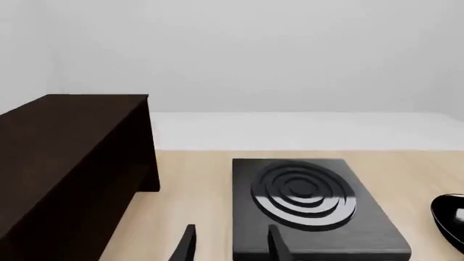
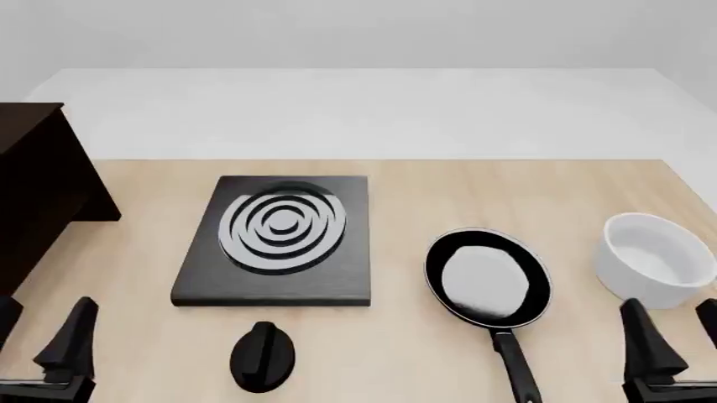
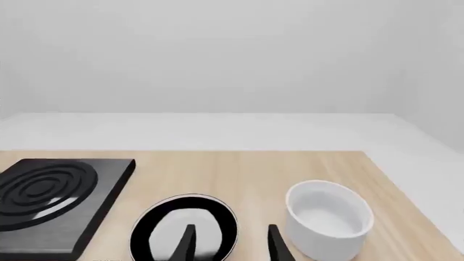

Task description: Put the frying pan on the cabinet shelf.

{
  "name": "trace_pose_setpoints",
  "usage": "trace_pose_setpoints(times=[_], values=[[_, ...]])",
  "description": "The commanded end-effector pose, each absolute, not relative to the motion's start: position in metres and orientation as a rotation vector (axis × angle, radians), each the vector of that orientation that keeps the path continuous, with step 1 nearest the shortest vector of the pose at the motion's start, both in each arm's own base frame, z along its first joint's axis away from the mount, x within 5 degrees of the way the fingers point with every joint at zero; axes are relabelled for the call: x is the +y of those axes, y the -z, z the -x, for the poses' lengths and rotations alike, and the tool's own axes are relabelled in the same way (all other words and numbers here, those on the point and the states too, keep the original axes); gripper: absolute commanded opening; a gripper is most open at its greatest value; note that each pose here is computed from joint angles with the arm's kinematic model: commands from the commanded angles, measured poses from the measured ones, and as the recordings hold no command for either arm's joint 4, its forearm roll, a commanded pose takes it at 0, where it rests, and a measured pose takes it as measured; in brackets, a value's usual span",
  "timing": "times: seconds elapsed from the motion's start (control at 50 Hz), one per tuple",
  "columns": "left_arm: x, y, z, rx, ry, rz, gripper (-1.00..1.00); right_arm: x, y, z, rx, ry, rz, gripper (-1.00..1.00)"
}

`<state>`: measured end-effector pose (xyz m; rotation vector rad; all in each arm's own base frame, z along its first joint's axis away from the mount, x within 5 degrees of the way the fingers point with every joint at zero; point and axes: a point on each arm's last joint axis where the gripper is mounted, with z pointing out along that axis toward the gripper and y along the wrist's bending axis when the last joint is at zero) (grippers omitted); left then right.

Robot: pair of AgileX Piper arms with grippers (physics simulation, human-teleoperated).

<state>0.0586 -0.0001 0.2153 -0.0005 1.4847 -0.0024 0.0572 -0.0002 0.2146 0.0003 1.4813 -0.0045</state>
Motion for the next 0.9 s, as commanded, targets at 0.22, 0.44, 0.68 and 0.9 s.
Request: trace_pose_setpoints(times=[0.22, 0.44, 0.68, 0.9], values=[[0.000, -0.287, -0.042, 1.486, 0.057, 0.051, 1.00, 0.000, -0.258, -0.057, 1.532, 0.035, 0.034, 1.00], [-0.004, -0.315, -0.049, 1.534, 0.122, -0.004, 1.00, 0.001, -0.292, -0.057, 1.571, 0.056, 0.083, 1.00], [-0.004, -0.355, -0.043, 1.542, 0.150, 0.013, 1.00, 0.004, -0.325, -0.070, 1.668, 0.037, 0.136, 1.00], [-0.005, -0.364, -0.042, 1.551, 0.192, 0.003, 1.00, 0.014, -0.334, -0.092, 1.869, -0.036, 0.234, 1.00]])
